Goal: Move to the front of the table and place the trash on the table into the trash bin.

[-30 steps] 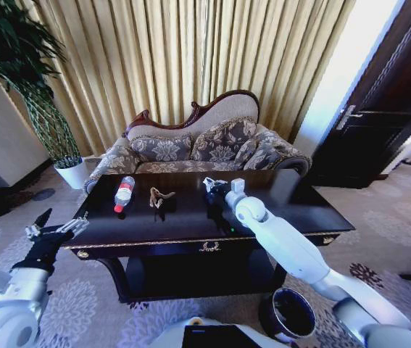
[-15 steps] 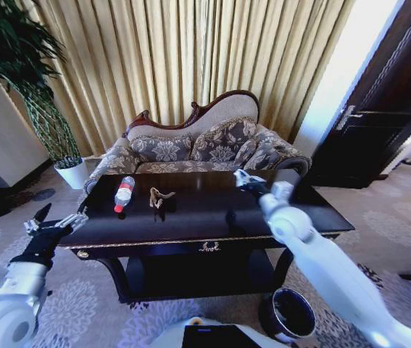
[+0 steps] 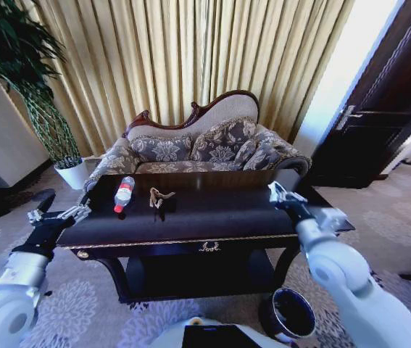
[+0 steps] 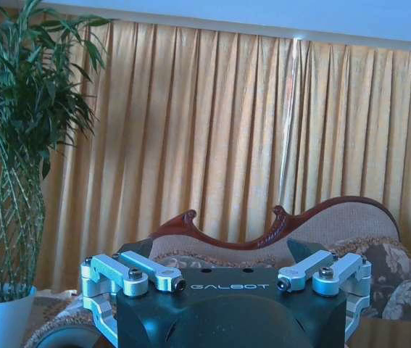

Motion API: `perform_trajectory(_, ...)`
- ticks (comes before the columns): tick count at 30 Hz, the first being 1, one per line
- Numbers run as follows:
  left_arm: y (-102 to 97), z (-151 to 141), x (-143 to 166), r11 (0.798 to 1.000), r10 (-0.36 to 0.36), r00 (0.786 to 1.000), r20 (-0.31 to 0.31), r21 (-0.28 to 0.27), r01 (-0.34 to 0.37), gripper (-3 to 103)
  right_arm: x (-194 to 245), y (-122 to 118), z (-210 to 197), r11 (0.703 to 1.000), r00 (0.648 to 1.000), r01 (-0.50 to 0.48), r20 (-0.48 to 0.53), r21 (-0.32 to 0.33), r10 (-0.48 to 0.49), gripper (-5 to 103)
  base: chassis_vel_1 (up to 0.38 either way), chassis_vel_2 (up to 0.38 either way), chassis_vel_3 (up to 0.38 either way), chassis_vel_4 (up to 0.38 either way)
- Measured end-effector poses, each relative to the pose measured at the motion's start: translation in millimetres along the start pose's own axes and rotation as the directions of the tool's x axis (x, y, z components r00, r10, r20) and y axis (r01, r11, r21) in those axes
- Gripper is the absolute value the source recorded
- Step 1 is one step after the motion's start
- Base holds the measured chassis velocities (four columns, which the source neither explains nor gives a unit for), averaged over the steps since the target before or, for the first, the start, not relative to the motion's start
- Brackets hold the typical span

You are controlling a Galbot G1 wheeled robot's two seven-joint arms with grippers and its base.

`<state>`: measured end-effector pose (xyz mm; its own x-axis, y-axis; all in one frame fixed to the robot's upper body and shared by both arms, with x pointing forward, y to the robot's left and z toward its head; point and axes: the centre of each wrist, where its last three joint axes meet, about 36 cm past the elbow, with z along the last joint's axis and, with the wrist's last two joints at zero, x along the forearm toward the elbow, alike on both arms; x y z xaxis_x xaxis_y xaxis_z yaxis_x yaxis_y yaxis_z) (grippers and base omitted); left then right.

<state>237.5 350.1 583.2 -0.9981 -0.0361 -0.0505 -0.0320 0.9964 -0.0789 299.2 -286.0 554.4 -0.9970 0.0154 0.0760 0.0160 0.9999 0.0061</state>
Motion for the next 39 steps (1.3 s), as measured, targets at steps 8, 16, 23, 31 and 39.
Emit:
perform_trajectory(8, -0.3, -0.8, -1.1, 1.000, 0.013, 0.999, -0.033, 0.020, -0.012, 100, 10.0, 8.6, 0.1, 1.000, 1.000, 0.006, 0.009, -0.025, -0.006, 0, 0.000, 0.000, 0.000, 0.000)
perform_trajectory(16, 1.8, -0.8, 1.3, 1.000, -0.016, 0.998, -0.059, 0.012, 0.016, 100, 13.3, 11.5, 0.6, 0.999, 1.000, 0.012, 0.009, -0.037, -0.011, 0, 0.013, -0.009, -0.011, 0.008)
perform_trajectory(23, 1.6, -0.9, 1.0, 1.000, -0.023, 0.998, -0.062, 0.007, 0.024, 100, 14.0, 11.4, -0.3, 0.999, 1.000, 0.012, 0.014, -0.035, -0.012, 0, 0.038, -0.049, -0.045, 0.044)
perform_trajectory(31, 1.3, 1.3, 2.5, 1.000, -0.028, 0.997, -0.071, 0.005, 0.028, 100, 14.0, 12.4, 4.5, 0.999, 1.000, 0.007, 0.019, -0.042, -0.006, 0, 0.101, -0.104, -0.100, 0.093)
perform_trajectory(39, 1.2, 1.4, 2.5, 1.000, -0.023, 0.997, -0.071, 0.003, 0.023, 100, 13.8, 12.1, 7.2, 0.999, 1.000, 0.001, 0.016, -0.044, -0.001, 0, 0.130, -0.128, -0.117, 0.130)
